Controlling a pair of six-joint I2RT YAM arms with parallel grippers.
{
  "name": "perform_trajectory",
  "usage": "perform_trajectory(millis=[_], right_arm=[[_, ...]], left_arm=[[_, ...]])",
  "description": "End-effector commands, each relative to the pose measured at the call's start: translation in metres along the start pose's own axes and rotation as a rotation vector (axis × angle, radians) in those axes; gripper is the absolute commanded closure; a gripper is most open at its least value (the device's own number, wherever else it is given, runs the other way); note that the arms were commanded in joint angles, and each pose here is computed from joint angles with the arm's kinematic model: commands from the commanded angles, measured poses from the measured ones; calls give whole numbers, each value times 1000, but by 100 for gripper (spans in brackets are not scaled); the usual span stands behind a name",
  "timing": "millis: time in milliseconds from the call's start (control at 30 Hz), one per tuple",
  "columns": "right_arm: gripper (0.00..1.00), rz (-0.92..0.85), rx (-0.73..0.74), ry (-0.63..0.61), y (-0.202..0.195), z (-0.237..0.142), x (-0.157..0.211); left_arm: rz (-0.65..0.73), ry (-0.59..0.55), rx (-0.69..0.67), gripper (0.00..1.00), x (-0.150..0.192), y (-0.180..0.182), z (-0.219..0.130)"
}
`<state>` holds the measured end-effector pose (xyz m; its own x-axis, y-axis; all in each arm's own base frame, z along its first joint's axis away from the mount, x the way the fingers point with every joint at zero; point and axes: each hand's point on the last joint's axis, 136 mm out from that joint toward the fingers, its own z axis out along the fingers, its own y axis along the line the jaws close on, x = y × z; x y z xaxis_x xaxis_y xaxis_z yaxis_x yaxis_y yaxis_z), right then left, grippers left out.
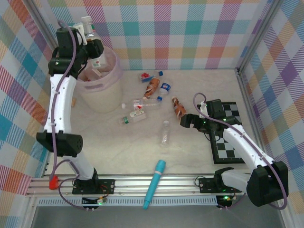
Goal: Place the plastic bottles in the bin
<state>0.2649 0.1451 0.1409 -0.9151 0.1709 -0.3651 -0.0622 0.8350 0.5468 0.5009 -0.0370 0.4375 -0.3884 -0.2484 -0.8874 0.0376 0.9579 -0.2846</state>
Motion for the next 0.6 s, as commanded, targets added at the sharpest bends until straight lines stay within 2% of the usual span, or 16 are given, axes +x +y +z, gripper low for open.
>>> perform_trajectory(millis=[0,200,400,567], right_arm=[[2,5,4,8,-3,-4,6],[2,2,24,19,-8,-3,10],[2,5,26,21,-10,0,11],[2,13,18,26,-9,3,12]], left_arm=[[22,89,-78,66,19,25,25],[25,238,-117,65,60,47,54],[36,393,-135,63,102,61,62],[-19,462,-108,59,134,72,70]])
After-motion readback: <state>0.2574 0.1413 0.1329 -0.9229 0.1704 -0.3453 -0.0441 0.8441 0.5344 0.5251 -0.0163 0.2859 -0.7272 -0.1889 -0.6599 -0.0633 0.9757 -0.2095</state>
